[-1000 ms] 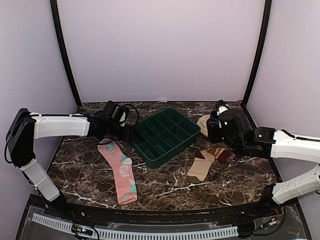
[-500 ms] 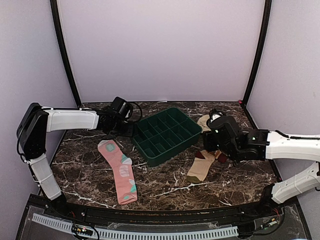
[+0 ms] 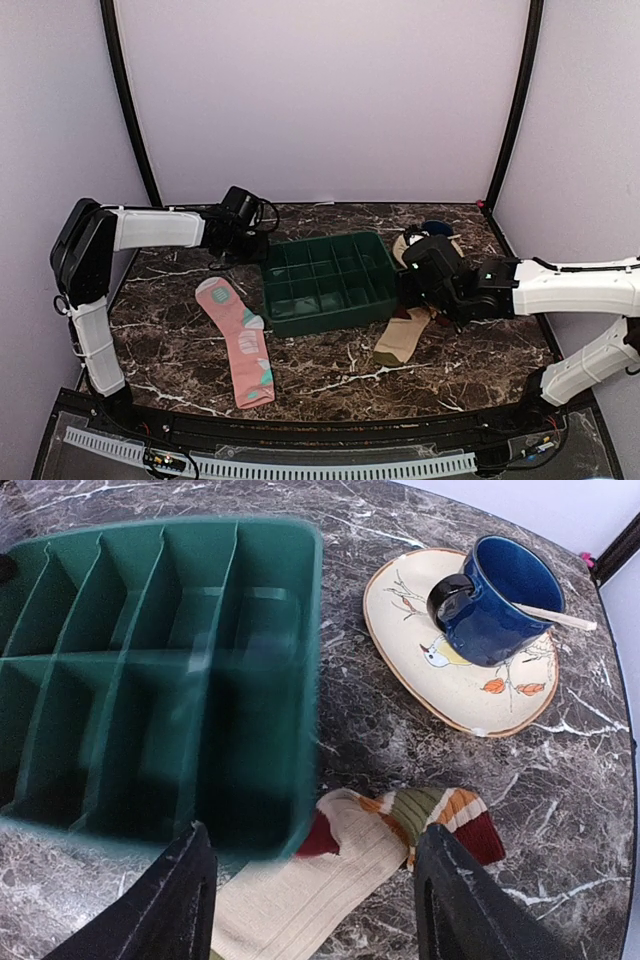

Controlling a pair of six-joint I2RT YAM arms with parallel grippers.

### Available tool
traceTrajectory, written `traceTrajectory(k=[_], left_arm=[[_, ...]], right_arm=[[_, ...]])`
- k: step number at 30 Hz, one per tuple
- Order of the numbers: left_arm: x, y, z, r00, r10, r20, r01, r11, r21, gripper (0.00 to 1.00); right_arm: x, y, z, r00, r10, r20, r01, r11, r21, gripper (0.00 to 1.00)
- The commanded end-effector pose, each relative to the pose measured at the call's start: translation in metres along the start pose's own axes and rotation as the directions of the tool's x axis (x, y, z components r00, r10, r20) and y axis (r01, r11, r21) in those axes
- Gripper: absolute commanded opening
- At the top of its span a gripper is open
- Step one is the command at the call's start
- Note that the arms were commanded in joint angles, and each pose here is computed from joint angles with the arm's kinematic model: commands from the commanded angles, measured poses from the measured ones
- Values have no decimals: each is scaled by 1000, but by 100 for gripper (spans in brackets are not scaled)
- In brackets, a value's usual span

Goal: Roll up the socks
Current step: Pick up the bin from the center of the board, then move the bin to the corner of the board.

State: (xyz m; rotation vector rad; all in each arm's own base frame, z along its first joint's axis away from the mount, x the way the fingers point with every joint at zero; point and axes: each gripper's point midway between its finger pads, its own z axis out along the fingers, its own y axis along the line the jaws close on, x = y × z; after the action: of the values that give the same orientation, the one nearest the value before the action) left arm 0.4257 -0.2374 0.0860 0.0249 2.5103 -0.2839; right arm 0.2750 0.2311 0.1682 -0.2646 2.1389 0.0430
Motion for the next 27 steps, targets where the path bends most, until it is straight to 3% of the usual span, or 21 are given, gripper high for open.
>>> traceTrajectory(k=[1,13,27], left_arm=[[16,13,18,993,55,-101,-58,998,-26,0],[-33,34,40,999,-8,-45,5,997,-72,0],[-137,88,62,980,-163,114,181,970,-160,0]], right_arm=[[-14,11,0,1000,-1,26,2,1000,-20,62],[-15,23,17,999,-40,6,41,998,-39,62],[19,28,25,991,-92,-102,82,992,-93,69]])
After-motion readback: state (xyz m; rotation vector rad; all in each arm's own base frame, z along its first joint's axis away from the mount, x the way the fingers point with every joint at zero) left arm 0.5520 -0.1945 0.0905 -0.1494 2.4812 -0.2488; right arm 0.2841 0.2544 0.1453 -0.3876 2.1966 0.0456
